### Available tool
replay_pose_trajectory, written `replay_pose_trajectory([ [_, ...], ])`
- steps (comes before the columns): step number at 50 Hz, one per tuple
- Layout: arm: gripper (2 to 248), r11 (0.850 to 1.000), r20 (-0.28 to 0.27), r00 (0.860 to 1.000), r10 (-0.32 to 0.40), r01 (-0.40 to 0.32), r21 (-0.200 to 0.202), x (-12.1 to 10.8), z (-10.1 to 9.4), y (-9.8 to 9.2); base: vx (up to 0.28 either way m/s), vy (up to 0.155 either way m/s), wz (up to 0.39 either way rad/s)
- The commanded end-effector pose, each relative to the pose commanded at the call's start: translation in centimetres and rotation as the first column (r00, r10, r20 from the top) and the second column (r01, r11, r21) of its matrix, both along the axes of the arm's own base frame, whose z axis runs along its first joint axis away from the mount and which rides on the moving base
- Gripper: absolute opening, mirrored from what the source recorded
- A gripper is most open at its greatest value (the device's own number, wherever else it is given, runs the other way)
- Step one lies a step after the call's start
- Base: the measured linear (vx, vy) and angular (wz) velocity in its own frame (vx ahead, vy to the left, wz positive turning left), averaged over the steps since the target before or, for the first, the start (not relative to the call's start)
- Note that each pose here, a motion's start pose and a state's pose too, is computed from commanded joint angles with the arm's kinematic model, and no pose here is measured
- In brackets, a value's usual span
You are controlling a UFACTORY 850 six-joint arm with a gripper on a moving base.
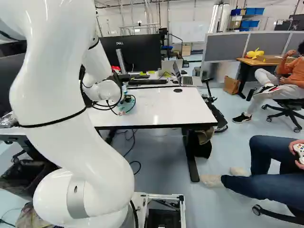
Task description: Clean the table with the green towel
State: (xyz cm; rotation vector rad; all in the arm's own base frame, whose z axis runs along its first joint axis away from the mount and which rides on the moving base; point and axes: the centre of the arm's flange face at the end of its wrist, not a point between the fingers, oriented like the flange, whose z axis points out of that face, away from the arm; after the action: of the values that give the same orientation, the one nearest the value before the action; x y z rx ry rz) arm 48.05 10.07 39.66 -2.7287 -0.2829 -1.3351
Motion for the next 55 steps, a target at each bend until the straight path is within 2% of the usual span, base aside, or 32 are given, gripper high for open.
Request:
replay_pose_trajectory([
  [29, 56, 0.997, 0.080, 0.994, -0.080, 0.078, 0.017, 3.6, 3.2, -3.5, 0.000, 0.000, 0.000],
  [55, 56, 0.990, 0.107, 0.984, -0.142, 0.140, 0.022, 7.8, 3.1, -6.5, 0.000, 0.000, 0.000],
])
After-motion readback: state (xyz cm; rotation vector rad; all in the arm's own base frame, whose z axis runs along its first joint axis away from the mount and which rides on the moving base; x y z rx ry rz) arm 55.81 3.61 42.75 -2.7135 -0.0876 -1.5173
